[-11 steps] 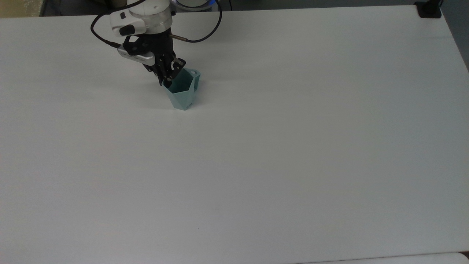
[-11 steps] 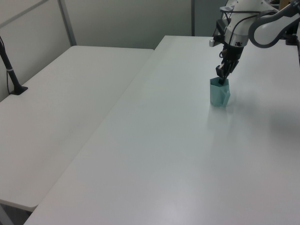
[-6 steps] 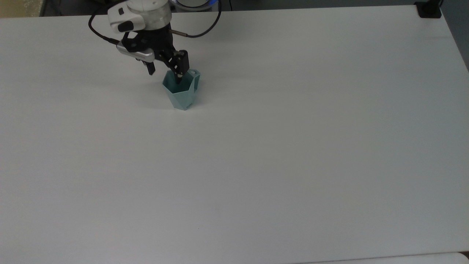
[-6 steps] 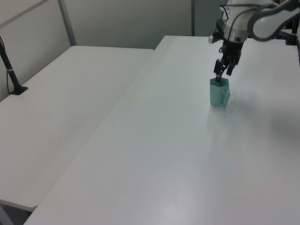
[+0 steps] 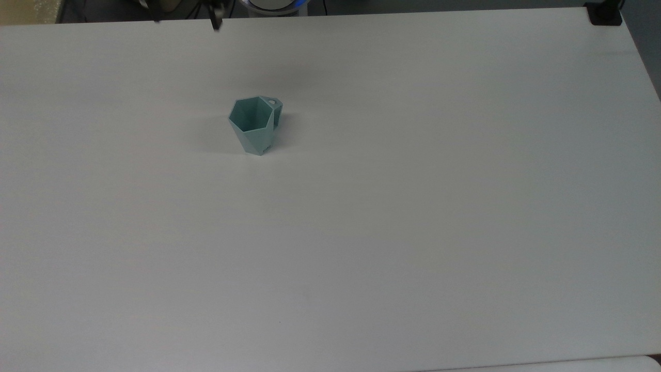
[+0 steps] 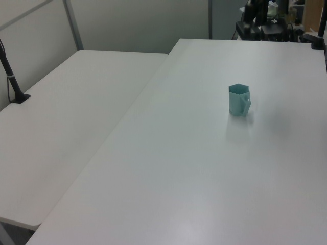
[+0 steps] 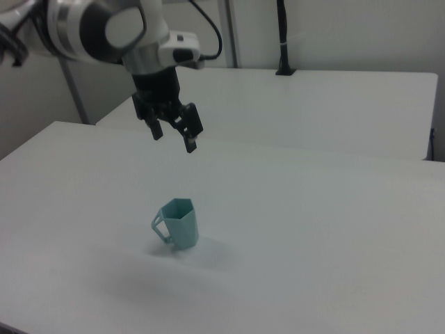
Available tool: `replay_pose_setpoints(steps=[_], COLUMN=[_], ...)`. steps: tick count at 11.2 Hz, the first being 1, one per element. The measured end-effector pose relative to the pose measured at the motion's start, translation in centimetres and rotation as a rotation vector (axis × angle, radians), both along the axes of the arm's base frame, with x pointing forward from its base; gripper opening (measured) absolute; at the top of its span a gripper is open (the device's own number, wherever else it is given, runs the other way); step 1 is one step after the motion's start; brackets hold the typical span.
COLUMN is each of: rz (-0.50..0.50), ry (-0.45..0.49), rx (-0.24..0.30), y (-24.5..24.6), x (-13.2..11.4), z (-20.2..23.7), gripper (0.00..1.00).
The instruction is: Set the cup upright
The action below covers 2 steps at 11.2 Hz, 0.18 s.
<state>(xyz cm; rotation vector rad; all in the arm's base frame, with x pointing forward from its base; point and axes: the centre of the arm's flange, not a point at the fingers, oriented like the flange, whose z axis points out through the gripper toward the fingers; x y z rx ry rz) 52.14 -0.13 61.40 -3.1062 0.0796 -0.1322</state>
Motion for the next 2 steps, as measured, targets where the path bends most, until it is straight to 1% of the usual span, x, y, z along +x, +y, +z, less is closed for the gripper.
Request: replay_pose_setpoints(steps=[1,2], rz=[0.084,0.134], ry=[0.036,0.060], rx=[-0.007,-0.008], y=[-0.85,-1.38], x=[-0.74,-1.26], z=[1.14,1.77], gripper=[1.00,1.00])
